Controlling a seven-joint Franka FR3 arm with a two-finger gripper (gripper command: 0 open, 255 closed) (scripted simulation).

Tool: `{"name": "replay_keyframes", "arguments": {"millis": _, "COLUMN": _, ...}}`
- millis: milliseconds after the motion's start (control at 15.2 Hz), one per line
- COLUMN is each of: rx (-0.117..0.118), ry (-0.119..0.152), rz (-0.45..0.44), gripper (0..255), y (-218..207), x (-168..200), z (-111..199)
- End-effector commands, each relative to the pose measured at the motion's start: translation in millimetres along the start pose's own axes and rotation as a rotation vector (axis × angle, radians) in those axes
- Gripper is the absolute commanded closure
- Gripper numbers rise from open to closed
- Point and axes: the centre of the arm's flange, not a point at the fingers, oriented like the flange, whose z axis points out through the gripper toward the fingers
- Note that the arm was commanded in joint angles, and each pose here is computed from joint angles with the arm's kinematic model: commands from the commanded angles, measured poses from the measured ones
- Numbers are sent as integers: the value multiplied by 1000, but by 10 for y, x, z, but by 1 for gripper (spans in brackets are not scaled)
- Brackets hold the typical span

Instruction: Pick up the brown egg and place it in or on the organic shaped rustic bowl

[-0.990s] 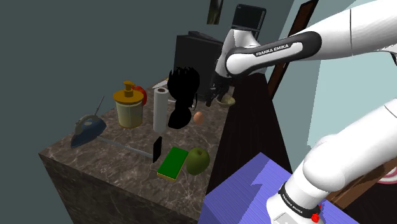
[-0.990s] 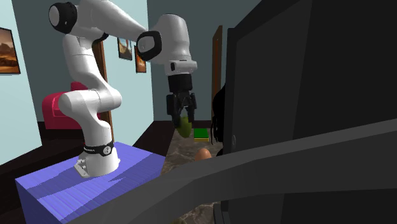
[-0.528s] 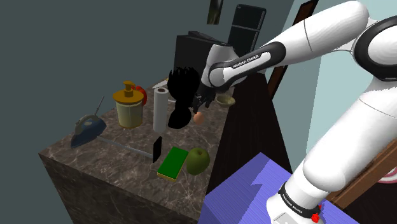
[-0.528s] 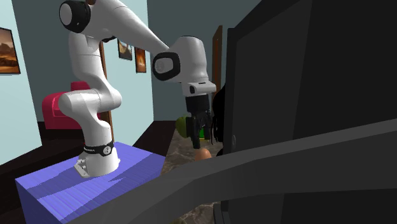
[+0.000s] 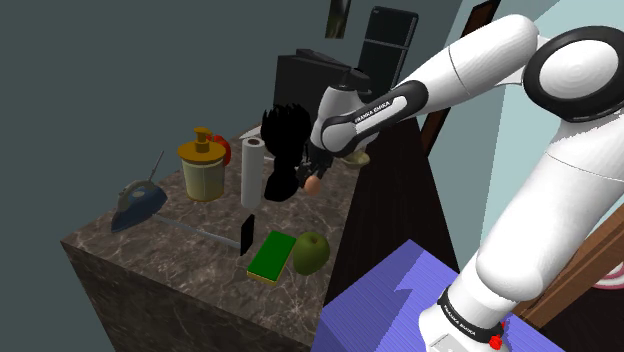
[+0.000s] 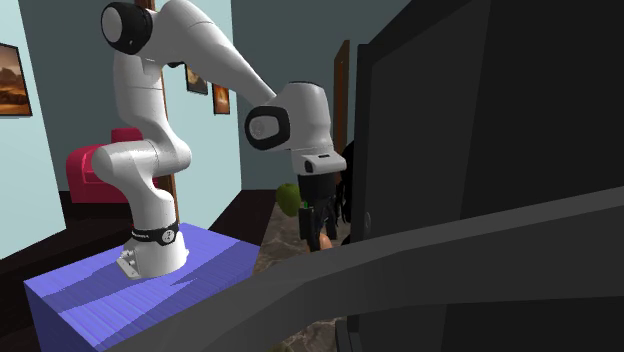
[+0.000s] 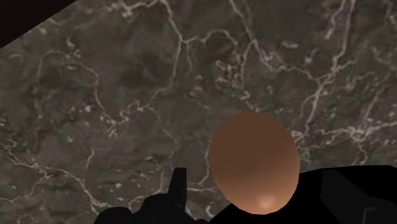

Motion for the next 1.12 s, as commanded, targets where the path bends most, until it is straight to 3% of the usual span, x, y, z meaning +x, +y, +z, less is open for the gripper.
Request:
{"name": "replay_keyframes", "arguments": {"millis": 0, "rx": 0, "ry": -1, "rz": 0, "gripper": 0, "y": 2, "x": 12, "z": 51}}
{"name": "replay_keyframes", "arguments": {"millis": 396, "rx": 0, "ry": -1, "rz": 0, "gripper": 0, "y": 2, "x": 12, "z": 51}}
{"name": "replay_keyframes", "arguments": {"millis": 462, "rx": 0, "ry": -1, "rz": 0, "gripper": 255, "y": 0, "x": 14, "z": 52}}
{"name": "replay_keyframes", "arguments": {"millis": 1056, "rx": 0, "ry": -1, "rz": 0, "gripper": 255, "y": 2, "x": 12, "z": 51}}
